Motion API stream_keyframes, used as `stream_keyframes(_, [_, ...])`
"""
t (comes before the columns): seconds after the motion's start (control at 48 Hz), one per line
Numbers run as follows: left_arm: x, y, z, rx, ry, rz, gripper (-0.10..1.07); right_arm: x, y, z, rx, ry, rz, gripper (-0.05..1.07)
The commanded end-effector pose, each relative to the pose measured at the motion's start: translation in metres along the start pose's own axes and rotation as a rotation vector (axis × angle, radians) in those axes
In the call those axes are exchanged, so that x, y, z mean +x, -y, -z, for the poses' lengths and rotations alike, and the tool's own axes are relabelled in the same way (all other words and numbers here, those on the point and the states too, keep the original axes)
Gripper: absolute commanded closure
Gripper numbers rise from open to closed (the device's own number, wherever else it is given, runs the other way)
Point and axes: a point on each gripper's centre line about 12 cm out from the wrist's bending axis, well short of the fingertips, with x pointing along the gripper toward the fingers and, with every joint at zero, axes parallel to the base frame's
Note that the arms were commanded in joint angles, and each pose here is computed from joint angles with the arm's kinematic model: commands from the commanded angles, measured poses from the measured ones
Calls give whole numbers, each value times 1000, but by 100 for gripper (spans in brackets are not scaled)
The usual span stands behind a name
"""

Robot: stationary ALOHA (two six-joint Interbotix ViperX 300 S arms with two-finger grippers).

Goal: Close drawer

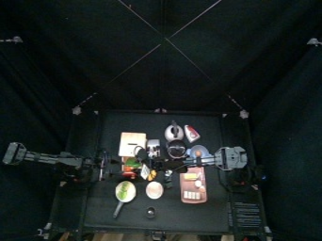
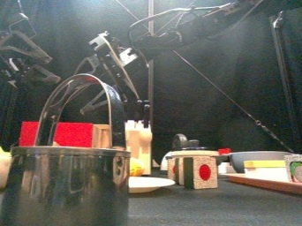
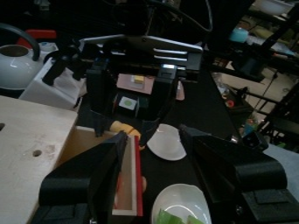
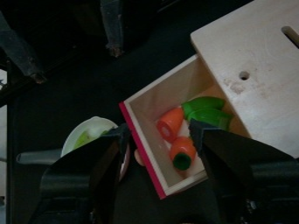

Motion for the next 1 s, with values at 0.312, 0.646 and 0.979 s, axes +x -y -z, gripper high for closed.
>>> stream_keyframes(0.312, [2, -5, -8, -37, 30, -32, 10, -26, -43, -10, -62, 42, -85, 43])
stream_keyframes(0.646, [6, -39, -17, -158, 113, -223, 22, -25, -62, 13, -96, 1, -113, 56])
stream_keyframes(0.979, [15, -88, -29, -343, 223, -496, 39, -7, -70, 28, -207, -14, -114, 56])
